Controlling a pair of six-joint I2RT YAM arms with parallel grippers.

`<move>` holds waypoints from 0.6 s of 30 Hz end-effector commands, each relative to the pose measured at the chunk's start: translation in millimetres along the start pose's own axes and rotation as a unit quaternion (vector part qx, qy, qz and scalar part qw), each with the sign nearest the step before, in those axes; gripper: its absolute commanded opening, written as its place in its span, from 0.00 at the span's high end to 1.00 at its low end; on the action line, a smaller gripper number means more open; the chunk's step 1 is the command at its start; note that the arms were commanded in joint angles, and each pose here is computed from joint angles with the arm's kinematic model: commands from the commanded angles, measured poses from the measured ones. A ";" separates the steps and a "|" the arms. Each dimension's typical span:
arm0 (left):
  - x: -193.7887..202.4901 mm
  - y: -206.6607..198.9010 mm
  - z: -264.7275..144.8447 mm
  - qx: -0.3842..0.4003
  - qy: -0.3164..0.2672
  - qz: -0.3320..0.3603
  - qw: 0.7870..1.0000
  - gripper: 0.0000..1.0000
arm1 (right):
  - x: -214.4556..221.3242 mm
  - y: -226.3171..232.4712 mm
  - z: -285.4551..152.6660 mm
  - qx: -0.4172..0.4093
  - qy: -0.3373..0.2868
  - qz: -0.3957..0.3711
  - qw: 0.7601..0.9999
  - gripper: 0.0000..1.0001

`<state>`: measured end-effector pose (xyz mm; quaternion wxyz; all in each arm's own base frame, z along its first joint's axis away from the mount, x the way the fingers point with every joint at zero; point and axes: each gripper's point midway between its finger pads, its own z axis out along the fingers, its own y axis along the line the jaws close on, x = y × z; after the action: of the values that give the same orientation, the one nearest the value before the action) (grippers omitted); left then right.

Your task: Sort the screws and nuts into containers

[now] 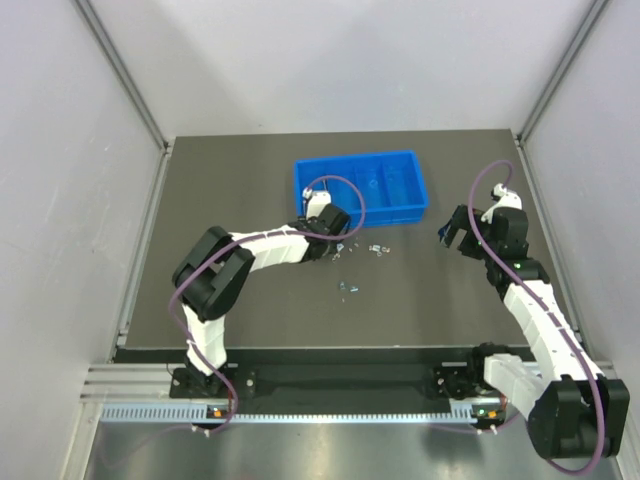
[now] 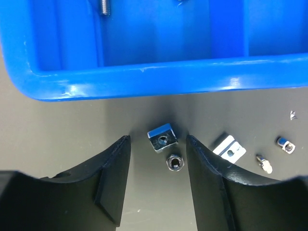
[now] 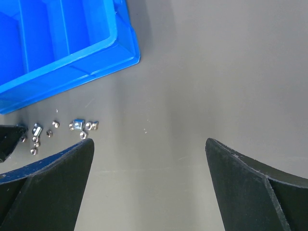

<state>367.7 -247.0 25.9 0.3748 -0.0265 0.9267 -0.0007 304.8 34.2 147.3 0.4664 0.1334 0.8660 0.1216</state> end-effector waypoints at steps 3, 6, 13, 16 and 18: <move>-6.8 0.0 5.8 -0.026 -0.015 -0.018 0.999 0.46 | -14.1 7.0 0.2 -0.010 -0.023 -0.008 1.000 0.00; -5.7 1.7 8.3 -0.033 -0.017 -0.024 0.999 0.48 | -14.2 6.5 -0.1 -0.009 -0.023 -0.008 1.000 0.00; -1.7 4.3 9.6 -0.040 -0.012 -0.026 0.999 0.64 | -14.5 7.4 -1.0 -0.011 -0.023 -0.010 1.000 0.00; -0.7 6.3 6.8 -0.039 -0.012 -0.031 0.999 0.74 | -14.2 7.4 -0.9 -0.011 -0.024 -0.008 1.000 0.00; 0.1 7.4 4.5 -0.038 -0.014 -0.032 0.999 0.78 | -14.4 7.1 -0.9 -0.010 -0.024 -0.007 1.000 0.00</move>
<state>376.9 -246.9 25.4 0.3914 -0.0646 0.9179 0.0118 304.8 34.2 147.3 0.4665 0.1333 0.8659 0.1218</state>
